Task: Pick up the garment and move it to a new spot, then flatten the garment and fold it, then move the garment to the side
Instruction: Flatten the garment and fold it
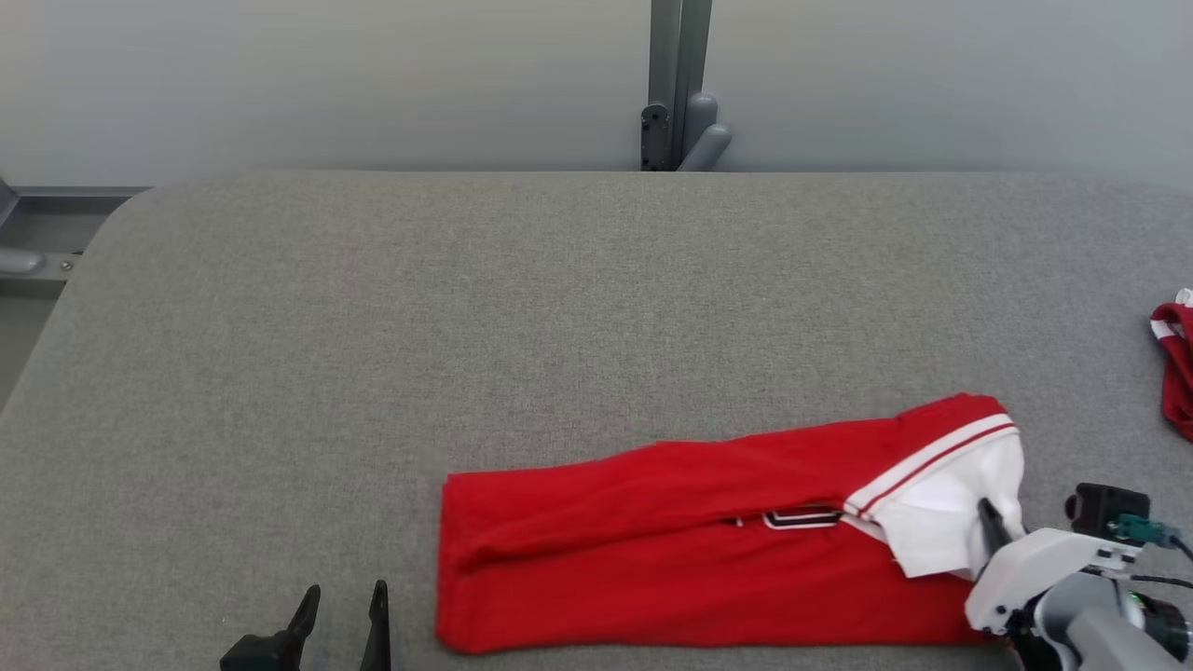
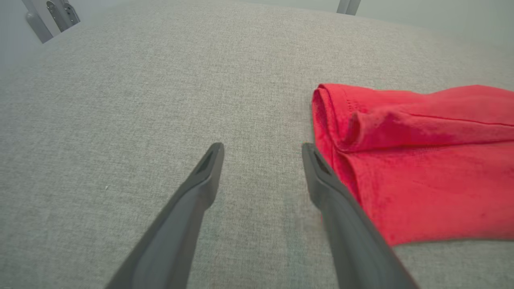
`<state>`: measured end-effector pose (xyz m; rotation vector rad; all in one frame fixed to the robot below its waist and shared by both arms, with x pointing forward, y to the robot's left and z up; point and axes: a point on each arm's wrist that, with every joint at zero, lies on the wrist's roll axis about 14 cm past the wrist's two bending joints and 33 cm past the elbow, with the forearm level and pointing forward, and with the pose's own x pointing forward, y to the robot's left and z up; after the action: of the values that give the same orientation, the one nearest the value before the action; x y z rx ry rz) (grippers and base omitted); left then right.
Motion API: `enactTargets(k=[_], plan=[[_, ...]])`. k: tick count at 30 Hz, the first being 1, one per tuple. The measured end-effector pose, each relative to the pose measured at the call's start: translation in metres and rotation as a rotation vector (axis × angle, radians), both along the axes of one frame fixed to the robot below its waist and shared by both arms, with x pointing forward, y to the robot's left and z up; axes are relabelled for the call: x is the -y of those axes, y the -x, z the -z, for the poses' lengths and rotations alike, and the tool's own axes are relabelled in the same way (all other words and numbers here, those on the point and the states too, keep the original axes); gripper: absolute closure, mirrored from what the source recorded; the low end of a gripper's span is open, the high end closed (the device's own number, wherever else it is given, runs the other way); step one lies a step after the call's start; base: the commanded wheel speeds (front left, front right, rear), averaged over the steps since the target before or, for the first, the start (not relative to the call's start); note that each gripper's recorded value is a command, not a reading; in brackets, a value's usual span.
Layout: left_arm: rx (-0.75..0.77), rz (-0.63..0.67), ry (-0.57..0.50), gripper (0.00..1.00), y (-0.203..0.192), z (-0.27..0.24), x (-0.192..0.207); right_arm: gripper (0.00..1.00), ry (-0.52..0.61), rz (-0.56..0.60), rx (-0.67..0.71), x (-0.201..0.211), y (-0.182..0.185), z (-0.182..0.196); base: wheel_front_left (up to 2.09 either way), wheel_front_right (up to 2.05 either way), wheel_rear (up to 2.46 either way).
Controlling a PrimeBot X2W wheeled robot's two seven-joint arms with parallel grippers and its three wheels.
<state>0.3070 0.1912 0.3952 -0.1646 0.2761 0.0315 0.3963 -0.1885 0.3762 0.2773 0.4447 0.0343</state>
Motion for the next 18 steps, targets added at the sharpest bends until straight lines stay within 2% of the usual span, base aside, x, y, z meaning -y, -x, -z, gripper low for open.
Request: enactTargets(k=[5,8,13,18], plan=[[-0.001,0.006,0.008,0.00,0.001,0.001,0.003,1.00,0.043,0.139,0.021,0.057,-0.001,-0.010,0.00,0.00,0.00],[-0.002,0.019,0.014,0.00,0.001,0.001,0.007,1.00,0.078,0.178,0.058,0.079,-0.003,-0.022,0.00,0.00,0.00],[-0.001,0.046,0.023,0.00,-0.001,0.001,0.016,1.00,0.088,0.089,0.163,0.047,-0.012,-0.044,0.00,0.00,0.00],[-0.007,0.073,0.034,0.00,0.000,0.002,0.025,1.00,0.078,-0.117,0.251,-0.027,-0.008,-0.061,0.00,0.00,0.00]])
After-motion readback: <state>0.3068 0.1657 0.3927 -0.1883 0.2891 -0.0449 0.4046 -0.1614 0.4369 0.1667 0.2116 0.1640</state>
